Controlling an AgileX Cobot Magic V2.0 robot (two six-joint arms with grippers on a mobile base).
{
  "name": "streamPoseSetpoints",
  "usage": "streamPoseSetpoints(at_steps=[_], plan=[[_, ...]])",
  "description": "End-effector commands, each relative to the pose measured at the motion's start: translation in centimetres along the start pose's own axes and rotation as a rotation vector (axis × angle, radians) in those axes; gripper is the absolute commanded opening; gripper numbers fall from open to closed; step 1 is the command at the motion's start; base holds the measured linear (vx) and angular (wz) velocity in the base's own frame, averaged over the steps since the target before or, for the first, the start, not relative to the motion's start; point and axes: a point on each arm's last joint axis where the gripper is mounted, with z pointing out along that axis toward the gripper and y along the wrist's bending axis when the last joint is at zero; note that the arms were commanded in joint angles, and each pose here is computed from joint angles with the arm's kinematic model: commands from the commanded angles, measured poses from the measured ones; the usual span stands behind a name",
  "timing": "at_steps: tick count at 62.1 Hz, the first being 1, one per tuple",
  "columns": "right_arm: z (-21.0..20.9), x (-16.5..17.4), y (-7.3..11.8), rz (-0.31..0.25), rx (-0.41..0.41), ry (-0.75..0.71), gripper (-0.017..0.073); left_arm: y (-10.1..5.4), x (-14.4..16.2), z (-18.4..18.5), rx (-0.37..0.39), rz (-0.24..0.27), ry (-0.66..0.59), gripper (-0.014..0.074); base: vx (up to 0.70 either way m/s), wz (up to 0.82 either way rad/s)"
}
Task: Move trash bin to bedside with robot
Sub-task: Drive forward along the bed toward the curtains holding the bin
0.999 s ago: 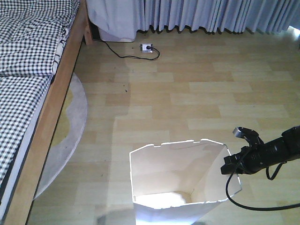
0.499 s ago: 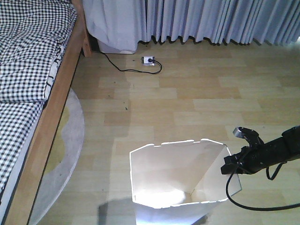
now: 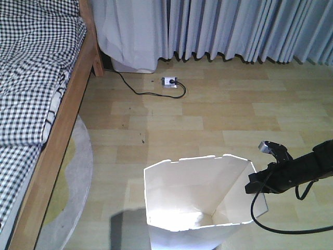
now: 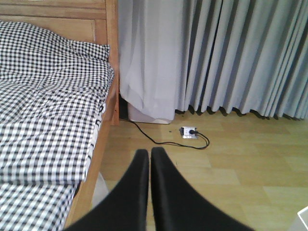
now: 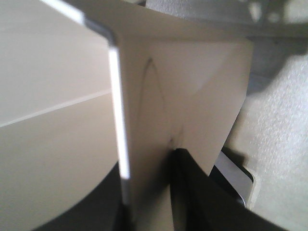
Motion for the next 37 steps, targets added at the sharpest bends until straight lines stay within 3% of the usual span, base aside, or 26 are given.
streamPoseSetpoints(at_steps=[1,37], plan=[[-2.04,-1.47,2.67,-0.02,-0.196,-0.071,-0.0003,0.01,-0.06,0.05,0.004,-0.01,-0.062,-0.0006,0.33,0.02],[-2.04,-1.47,2.67,-0.02,-0.196,-0.071,-0.0003,0.01,-0.06,0.05,0.004,-0.01,-0.062,-0.0006,0.33,-0.02]])
